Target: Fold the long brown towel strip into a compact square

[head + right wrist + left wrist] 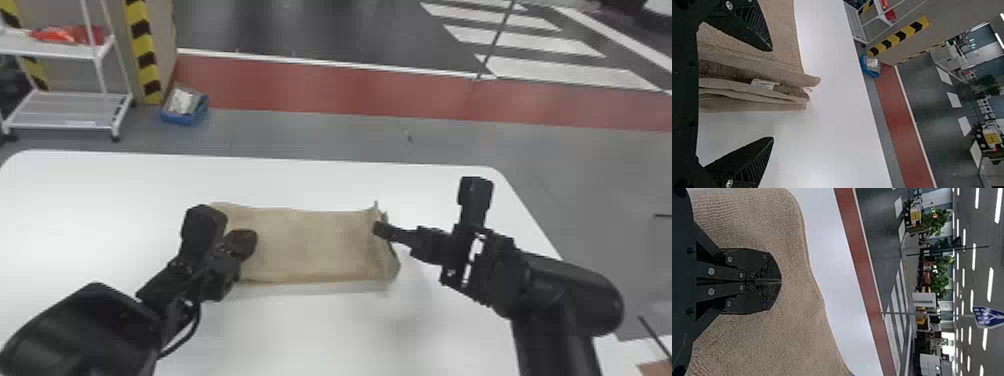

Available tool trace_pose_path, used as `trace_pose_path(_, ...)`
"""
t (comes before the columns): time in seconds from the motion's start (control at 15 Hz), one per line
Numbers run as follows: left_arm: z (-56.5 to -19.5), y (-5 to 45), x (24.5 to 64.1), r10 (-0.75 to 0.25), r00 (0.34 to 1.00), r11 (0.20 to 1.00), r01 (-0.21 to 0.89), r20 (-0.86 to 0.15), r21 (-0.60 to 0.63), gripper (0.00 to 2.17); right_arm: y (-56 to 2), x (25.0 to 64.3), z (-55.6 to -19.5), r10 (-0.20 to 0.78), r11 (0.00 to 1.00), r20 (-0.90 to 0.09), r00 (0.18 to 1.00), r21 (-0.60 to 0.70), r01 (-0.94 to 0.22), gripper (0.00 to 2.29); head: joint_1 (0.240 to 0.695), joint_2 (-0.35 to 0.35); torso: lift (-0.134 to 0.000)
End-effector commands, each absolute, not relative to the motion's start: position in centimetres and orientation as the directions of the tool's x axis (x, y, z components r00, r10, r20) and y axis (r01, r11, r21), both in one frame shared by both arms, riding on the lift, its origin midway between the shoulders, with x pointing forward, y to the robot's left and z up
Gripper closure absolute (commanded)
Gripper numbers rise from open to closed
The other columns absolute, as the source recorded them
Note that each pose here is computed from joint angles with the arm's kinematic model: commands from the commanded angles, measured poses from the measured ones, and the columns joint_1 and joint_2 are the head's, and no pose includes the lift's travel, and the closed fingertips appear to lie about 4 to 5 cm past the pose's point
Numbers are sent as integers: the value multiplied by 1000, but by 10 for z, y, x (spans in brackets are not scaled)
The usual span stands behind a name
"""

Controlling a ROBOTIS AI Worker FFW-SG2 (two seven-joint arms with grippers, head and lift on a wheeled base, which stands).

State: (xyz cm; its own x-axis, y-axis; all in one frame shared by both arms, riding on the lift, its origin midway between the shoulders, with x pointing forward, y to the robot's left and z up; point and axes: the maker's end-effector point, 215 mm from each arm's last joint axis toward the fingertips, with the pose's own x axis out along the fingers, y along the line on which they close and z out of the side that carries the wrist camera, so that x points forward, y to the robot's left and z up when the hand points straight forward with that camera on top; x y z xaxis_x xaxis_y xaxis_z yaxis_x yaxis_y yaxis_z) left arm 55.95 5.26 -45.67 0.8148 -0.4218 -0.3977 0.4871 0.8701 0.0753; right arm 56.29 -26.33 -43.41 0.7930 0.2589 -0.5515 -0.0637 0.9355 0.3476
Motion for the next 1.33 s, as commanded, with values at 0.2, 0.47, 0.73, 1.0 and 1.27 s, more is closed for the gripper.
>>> trace_pose_path(0.2, -463, 59, 559, -409, 808, 872, 484, -424, 81, 1858, -255, 557, -448, 243, 954, -669, 702, 295, -49, 191, 695, -197, -124)
trace_pose_path(0.47, -461, 59, 559, -412, 808, 871, 485, -421, 79, 1858, -247, 555, -448, 242, 961, -737, 632, 274, -48, 350, 695, -189, -124)
trace_pose_path(0.73, -460, 60, 558, -413, 808, 871, 485, -419, 76, 1858, -245, 544, -454, 224, 968, -801, 555, 248, -33, 410, 695, -182, -124)
trace_pose_path(1.0, -458, 59, 558, -416, 808, 870, 487, -416, 75, 1858, -245, 547, -452, 218, 970, -802, 556, 239, -36, 593, 695, -182, -124)
trace_pose_path(1.27, -457, 58, 557, -420, 806, 869, 490, -416, 72, 1858, -251, 550, -454, 220, 968, -806, 550, 249, -21, 1001, 695, -188, -124)
